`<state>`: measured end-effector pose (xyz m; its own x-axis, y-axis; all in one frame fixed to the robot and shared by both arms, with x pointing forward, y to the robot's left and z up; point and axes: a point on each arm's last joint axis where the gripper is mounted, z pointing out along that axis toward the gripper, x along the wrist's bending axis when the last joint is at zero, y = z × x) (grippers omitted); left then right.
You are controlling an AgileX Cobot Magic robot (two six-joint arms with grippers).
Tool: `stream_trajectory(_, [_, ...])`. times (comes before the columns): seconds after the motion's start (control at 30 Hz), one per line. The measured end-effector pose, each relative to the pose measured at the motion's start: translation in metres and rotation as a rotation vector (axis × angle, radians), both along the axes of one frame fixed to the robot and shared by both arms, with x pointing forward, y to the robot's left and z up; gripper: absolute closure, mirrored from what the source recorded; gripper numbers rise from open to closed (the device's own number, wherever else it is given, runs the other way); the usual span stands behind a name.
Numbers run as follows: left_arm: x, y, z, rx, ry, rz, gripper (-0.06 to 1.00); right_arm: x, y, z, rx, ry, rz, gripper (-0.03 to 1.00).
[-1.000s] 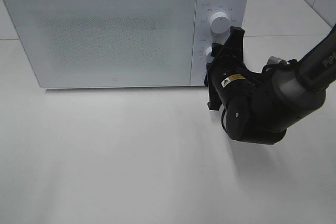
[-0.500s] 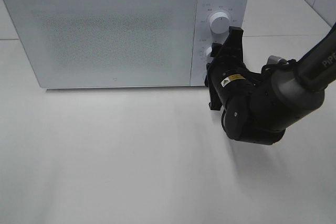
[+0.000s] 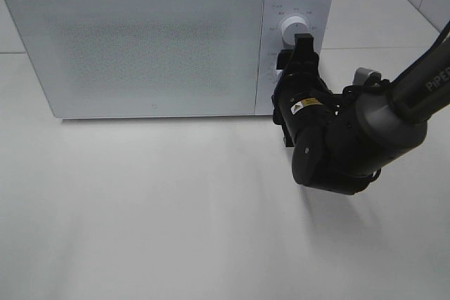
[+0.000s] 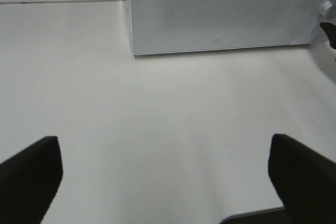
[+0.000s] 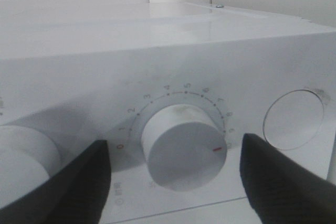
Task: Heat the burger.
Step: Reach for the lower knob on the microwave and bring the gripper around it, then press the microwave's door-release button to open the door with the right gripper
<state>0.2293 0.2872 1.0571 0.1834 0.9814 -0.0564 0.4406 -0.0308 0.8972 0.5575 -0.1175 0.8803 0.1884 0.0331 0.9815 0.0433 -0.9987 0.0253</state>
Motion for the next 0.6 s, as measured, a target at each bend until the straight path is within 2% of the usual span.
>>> stream_trajectory(0.17, [0.000,0.000,0.000,0.000,0.000,0.000,-0.05,-0.003,-0.002,0.000,-0.021,-0.013,0.026,0.24])
stream_trajectory(0.6, [0.000,0.000,0.000,0.000,0.000,0.000,-0.05,-0.039,-0.023,0.018,-0.065,-0.007,0.116,0.24])
